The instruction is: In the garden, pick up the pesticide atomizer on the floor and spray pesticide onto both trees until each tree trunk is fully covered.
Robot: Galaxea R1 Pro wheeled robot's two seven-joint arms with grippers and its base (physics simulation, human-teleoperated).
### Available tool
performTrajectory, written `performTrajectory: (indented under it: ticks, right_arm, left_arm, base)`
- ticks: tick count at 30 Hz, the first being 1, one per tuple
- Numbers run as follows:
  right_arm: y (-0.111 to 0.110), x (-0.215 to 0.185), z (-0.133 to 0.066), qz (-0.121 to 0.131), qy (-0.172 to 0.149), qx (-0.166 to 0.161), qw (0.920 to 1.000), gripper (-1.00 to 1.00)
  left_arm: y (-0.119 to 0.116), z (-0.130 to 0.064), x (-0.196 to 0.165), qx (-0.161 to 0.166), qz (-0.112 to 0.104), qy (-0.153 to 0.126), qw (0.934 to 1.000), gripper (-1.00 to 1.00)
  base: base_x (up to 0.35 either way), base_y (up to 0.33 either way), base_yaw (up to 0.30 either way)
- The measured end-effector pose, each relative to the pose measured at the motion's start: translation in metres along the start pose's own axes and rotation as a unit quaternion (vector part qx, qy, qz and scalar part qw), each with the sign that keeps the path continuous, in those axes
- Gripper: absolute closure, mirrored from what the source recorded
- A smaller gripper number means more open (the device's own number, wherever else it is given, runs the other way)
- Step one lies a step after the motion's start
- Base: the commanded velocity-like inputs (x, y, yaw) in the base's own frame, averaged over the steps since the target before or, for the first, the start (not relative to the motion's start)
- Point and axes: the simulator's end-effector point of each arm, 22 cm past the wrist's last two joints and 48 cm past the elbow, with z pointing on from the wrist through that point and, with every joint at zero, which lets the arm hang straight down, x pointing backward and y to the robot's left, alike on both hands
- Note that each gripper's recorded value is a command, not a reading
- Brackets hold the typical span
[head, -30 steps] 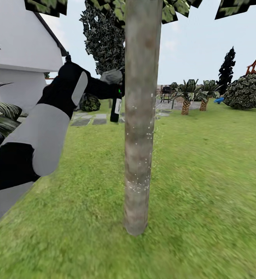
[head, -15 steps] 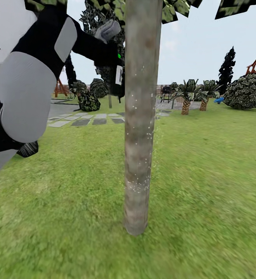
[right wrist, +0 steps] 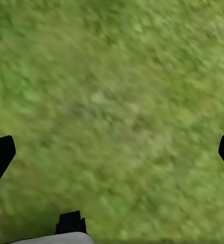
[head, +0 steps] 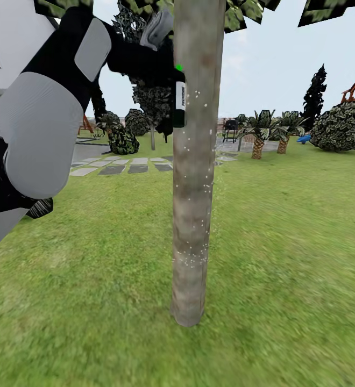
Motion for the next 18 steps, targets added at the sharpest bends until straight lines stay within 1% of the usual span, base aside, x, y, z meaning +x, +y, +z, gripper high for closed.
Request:
performTrajectory:
  ticks: [2, 3, 4, 5, 8, 10, 13, 17, 18]
  right_arm:
    - [0.0, 0.0, 0.0, 0.0, 0.0, 0.0, 1.0, -1.0]
    - [0.0, 0.0, 0.0, 0.0, 0.0, 0.0, 1.0, -1.0]
    - [0.0, 0.0, 0.0, 0.0, 0.0, 0.0, 1.0, -1.0]
    - [0.0, 0.0, 0.0, 0.0, 0.0, 0.0, 1.0, -1.0]
    - [0.0, 0.0, 0.0, 0.0, 0.0, 0.0, 1.0, -1.0]
    - [0.0, 0.0, 0.0, 0.0, 0.0, 0.0, 1.0, -1.0]
    - [0.0, 0.0, 0.0, 0.0, 0.0, 0.0, 1.0, -1.0]
    - [0.0, 0.0, 0.0, 0.0, 0.0, 0.0, 1.0, -1.0]
    - [0.0, 0.0, 0.0, 0.0, 0.0, 0.0, 1.0, -1.0]
  left_arm:
    - [0.023, -0.001, 0.003, -0.052, 0.016, 0.008, 0.9985, 1.0]
    - [0.05, -0.006, 0.004, -0.113, 0.027, 0.012, 0.9931, 1.0]
    - [0.063, -0.009, 0.003, -0.143, 0.026, 0.011, 0.9894, 1.0]
    - [0.068, -0.011, 0.003, -0.155, 0.025, 0.011, 0.9876, 1.0]
    - [0.077, -0.014, 0.002, -0.175, 0.025, 0.01, 0.9842, 1.0]
    - [0.088, -0.022, 0.0, -0.186, 0.023, 0.007, 0.9822, 1.0]
    - [0.098, -0.03, -0.003, -0.194, 0.019, 0.003, 0.9808, 1.0]
    - [0.105, -0.035, -0.004, -0.196, 0.013, 0.002, 0.9805, 1.0]
    - [0.106, -0.029, 0.005, -0.193, 0.007, 0.013, 0.9812, 1.0]
  base:
    - [0.0, 0.0, 0.0]
    - [0.0, 0.0, 0.0]
    - [0.0, 0.0, 0.0]
    - [0.0, 0.0, 0.0]
    - [0.0, 0.0, 0.0]
    - [0.0, 0.0, 0.0]
    - [0.0, 0.0, 0.0]
    - [0.0, 0.0, 0.0]
    - [0.0, 0.0, 0.0]
